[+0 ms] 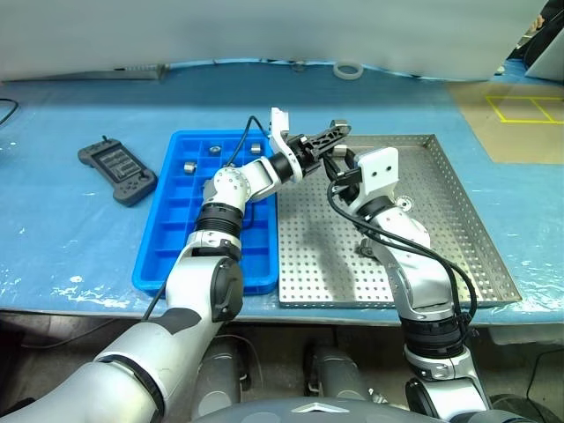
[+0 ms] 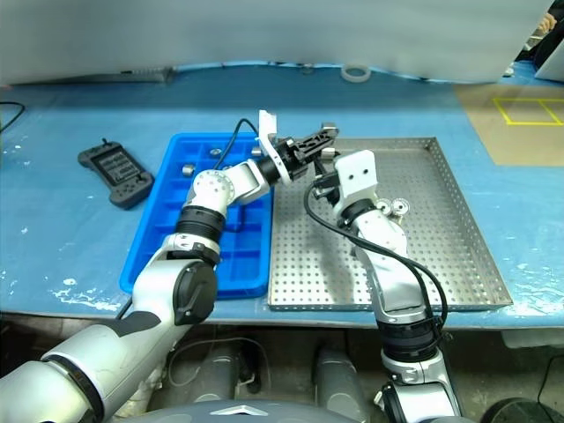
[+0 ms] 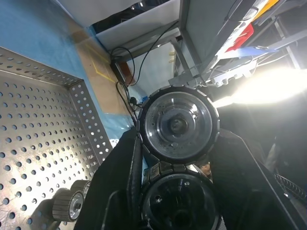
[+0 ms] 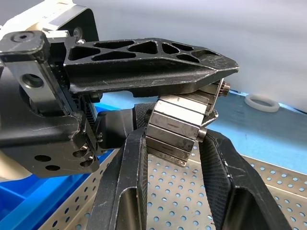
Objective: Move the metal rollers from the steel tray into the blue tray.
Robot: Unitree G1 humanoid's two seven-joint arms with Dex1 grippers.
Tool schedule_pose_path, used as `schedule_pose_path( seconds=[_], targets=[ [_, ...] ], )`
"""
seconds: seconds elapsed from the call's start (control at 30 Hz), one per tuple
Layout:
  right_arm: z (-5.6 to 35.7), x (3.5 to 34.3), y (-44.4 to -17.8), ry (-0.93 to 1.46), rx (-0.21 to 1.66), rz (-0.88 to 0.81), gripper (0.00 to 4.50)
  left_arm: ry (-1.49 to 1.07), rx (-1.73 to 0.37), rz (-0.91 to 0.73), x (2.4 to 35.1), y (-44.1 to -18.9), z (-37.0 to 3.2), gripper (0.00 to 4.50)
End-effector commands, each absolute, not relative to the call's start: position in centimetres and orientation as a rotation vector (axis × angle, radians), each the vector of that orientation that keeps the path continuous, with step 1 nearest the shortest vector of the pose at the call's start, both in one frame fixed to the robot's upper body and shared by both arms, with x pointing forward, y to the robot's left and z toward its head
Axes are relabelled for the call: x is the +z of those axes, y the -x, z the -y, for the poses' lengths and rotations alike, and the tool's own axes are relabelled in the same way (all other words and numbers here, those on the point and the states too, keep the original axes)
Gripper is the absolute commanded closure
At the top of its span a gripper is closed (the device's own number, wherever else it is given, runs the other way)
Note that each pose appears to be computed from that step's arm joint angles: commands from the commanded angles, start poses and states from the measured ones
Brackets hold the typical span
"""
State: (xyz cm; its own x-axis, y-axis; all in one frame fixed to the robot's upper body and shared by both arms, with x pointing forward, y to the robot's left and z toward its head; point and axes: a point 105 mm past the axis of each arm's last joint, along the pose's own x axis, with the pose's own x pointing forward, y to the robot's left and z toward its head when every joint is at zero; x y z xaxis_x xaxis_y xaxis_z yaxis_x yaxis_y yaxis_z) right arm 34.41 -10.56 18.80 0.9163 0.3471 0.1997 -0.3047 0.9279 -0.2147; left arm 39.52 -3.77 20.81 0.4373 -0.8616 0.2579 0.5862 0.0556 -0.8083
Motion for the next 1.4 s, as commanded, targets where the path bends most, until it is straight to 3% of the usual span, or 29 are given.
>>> schedule_pose_path(
  seconds=[0.03, 0.4, 0.63, 0.83, 1.4],
  targets=[
    [11.2, 20.1, -34.2, 0.188, 0.311, 0.300, 3.31, 1.001, -1.160, -0.311, 22.0, -39.3, 4.2, 2.84],
    [13.4, 18.2, -34.3, 0.423, 0.300, 0.260, 3.31, 0.951, -1.082, -0.262, 22.1, -40.7, 2.8, 2.84],
    [16.0, 17.4, -33.6, 0.525, 0.302, 0.226, 3.31, 0.808, -0.978, -0.133, 24.3, -43.5, -3.8, 2.84],
    [15.4, 16.0, -32.6, 0.616, 0.386, 0.199, 3.31, 0.758, -0.849, -0.063, 25.1, -45.3, -7.9, 2.84],
    [14.0, 16.5, -33.4, 0.563, 0.410, 0.227, 3.31, 0.776, -0.894, -0.098, 23.9, -44.7, -6.9, 2.84]
  ],
)
